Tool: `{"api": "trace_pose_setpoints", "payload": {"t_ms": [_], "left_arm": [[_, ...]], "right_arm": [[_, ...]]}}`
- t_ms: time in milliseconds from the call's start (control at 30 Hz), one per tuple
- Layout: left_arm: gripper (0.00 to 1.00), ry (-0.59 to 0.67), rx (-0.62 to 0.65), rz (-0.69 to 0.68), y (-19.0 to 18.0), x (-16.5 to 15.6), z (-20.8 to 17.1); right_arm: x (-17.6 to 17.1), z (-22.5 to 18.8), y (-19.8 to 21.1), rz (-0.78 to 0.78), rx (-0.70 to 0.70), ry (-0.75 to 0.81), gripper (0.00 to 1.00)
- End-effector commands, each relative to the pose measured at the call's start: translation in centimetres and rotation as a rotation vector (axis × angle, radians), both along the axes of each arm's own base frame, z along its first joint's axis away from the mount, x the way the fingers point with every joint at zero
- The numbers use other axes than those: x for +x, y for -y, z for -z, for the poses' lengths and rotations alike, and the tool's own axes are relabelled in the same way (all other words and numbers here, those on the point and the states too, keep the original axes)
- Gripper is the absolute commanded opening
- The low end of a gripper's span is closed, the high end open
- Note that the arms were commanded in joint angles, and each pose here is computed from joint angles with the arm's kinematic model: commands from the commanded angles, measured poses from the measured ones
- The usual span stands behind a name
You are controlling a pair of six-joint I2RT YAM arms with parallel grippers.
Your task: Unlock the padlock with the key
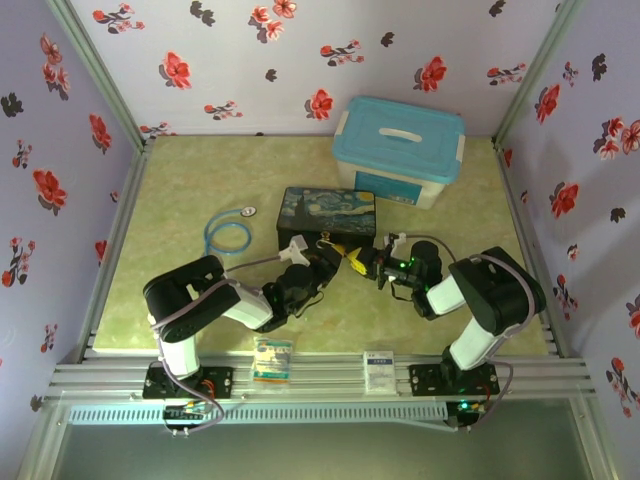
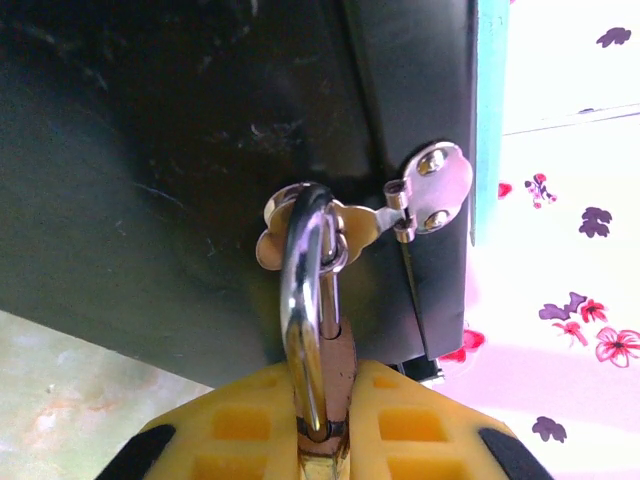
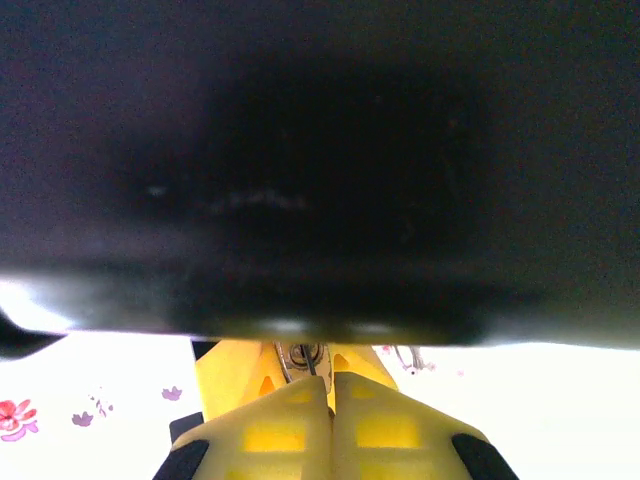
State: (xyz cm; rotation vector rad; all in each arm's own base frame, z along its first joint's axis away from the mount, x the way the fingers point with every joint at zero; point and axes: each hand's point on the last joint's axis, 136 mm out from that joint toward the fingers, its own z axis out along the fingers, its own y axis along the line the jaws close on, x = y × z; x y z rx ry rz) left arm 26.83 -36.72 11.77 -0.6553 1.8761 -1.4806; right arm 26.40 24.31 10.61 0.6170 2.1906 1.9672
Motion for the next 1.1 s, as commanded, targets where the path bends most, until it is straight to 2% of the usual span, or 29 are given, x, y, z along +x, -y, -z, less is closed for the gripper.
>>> {"api": "trace_pose_setpoints", "payload": {"t_ms": [0,133,633,767,833,1000,1067], "left_arm": [[0.00,0.109,-0.192,0.360,6.3,-6.0,-6.8],[0.00,0.079,-0.170,0.356,6.4,-5.8,-5.2],[0.02,0.038,-0.123,0.326,5.7,-4.8,-2.4],[0.03,0.026,-0.114,0.323,5.6,-4.7,-1.8],[0.00,0.030,-0.110,0.329,5.6,-4.7,-1.7],[0.00,0.016,-0.133,0.373,5.8,-5.6,-2.3],[0.00,0.021,-0.145,0.401,5.9,-6.1,-2.9]], "right_arm": [[-0.5,-2.8,-1.5,-0.089,0.051,0.134,0.00],[-1.1,-1.9,-1.0,-0.019,-0.017,0.187,0.00],[-4.7,-0.4,-2.1,-0.082,-0.052,0.208,0.00],[-4.6,-1.0,-2.2,-0.088,-0.048,0.244,0.00],[-4.6,-1.1,-2.4,-0.099,-0.049,0.255,0.00],[-3.1,-0.7,-0.9,-0.070,-0.041,0.217,0.00],[-2.8,-0.6,-0.4,-0.092,-0.034,0.199,0.03]]}}
